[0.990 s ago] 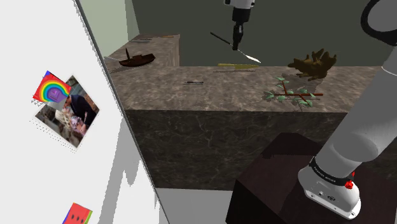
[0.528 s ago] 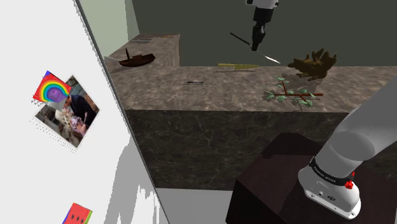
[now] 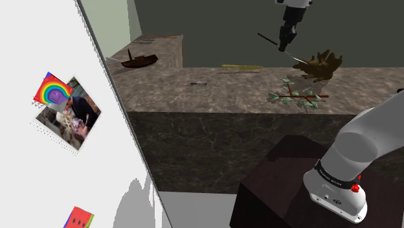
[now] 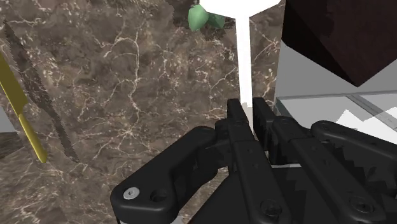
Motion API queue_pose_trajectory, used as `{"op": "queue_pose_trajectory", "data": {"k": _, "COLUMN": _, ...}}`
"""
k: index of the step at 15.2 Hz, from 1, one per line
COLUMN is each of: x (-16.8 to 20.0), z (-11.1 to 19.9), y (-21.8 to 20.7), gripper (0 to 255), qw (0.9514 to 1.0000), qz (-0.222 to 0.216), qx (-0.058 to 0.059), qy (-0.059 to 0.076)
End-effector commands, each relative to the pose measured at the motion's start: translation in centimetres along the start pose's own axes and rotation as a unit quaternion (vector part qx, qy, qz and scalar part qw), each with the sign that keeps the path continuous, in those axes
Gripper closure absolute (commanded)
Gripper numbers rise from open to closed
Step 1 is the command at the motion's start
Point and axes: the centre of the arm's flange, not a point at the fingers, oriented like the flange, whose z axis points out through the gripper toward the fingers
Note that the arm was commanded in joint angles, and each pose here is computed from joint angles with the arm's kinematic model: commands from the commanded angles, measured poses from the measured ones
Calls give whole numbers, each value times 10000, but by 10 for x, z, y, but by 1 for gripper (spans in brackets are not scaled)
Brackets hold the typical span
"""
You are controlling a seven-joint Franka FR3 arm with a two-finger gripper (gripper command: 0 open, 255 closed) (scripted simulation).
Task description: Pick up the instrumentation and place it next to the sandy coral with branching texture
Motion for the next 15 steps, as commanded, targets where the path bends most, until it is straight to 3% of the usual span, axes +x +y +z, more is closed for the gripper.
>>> {"op": "queue_pose_trajectory", "data": {"k": 1, "x": -27, "z": 0, "y": -2, "gripper": 255, "qw": 10000, "qz": -6, "qx": 2, "qy": -1}}
{"op": "queue_pose_trajectory", "data": {"k": 15, "x": -211, "z": -12, "y": -15, "gripper": 255, "qw": 10000, "qz": -6, "qx": 2, "qy": -1}}
